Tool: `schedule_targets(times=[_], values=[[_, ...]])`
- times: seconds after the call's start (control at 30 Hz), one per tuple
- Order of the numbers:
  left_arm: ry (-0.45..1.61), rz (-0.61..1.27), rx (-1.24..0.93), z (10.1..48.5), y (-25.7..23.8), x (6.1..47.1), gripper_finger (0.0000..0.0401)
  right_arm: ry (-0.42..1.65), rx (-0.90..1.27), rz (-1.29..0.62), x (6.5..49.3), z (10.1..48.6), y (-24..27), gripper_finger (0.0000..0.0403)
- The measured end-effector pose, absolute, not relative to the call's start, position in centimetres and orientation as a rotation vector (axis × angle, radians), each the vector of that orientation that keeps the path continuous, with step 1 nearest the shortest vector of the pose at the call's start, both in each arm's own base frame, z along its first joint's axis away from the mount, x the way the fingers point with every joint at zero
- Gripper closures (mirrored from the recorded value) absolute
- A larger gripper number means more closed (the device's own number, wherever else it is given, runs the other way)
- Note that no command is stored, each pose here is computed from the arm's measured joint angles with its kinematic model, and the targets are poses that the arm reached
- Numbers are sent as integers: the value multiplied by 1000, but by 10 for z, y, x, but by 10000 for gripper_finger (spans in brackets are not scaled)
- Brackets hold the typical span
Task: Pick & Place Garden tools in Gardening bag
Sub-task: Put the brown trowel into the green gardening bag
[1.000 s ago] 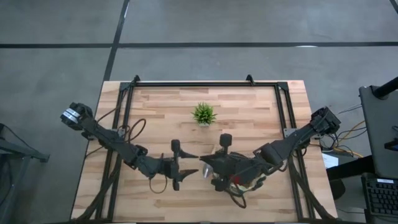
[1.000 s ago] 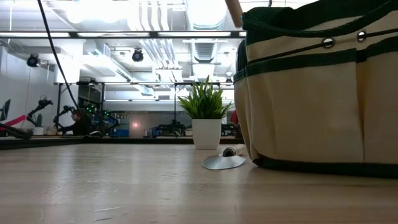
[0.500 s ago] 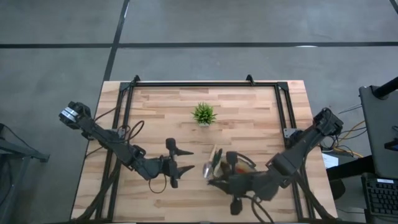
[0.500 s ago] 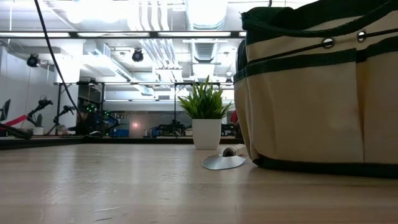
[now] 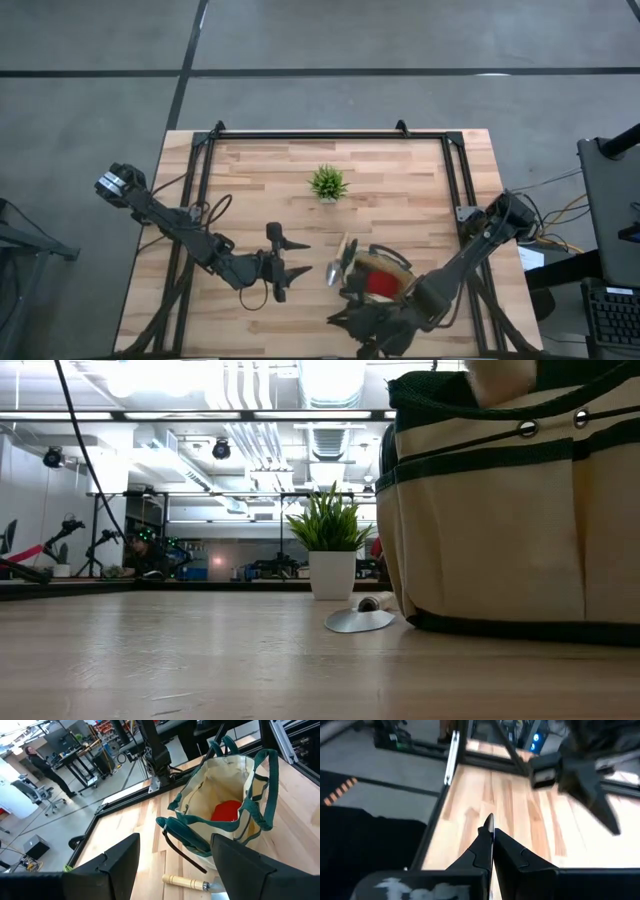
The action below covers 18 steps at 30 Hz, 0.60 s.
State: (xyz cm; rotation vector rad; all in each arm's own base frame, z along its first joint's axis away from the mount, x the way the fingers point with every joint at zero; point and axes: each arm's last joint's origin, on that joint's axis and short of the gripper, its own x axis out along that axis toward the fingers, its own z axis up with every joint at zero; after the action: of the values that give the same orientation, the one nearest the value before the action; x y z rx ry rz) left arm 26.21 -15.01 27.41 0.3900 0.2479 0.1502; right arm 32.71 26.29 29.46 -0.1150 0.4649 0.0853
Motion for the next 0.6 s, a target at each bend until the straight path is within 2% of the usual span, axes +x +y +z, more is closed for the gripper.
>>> schedule_targets(times=[0.27,0.6], values=[[253,151,387,274,-150,262,156,511,-226,-118,319,284,257,395],[259,151,382,273,-150,262,156,514,-258,-152,313,292,252,395]])
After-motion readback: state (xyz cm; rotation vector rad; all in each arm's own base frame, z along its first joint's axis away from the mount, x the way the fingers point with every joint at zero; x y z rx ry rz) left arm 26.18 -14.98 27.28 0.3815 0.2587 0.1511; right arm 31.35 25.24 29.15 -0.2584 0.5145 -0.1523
